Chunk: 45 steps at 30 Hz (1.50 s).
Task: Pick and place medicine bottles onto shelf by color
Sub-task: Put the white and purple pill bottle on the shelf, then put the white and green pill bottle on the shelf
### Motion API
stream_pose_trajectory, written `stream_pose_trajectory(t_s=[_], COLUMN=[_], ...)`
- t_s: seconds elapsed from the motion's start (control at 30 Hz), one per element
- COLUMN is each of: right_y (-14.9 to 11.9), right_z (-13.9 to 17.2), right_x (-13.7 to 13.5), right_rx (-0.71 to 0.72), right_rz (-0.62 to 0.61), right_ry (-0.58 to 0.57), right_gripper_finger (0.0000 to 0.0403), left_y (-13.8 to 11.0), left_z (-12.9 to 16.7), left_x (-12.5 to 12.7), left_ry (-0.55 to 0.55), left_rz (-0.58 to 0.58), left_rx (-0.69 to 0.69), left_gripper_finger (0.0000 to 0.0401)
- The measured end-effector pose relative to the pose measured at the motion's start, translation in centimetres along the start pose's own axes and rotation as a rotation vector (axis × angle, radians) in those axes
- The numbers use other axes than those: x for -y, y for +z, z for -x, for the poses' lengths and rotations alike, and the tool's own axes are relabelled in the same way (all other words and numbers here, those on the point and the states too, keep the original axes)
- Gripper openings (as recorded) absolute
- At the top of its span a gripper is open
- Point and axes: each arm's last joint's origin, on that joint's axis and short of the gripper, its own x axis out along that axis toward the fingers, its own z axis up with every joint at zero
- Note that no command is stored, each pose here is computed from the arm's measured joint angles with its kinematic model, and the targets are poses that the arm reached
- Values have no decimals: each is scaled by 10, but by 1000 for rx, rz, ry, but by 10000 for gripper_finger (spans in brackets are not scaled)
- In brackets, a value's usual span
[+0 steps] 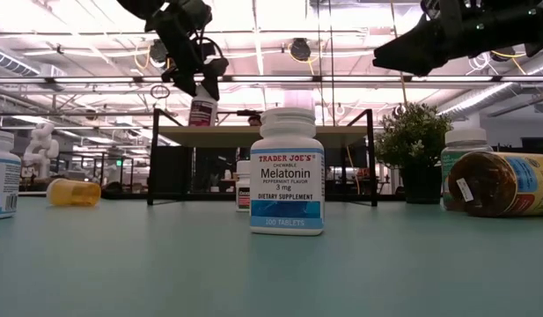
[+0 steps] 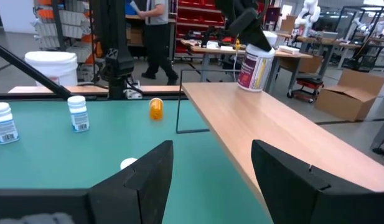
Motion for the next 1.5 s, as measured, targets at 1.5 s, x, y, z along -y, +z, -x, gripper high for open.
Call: stream_pose_trajectory(t_s=[1.5], right_y=[2], right_z=[0], right_x=[0], right_rx=[21], right_rz=[20], right_ry=[2], right_gripper_finger=[212], left_y=[-205], left_z=[183], left_x=[99], left_ry=[-381], left_rz=[-219], left_rx=[-515], left_gripper_finger=[294])
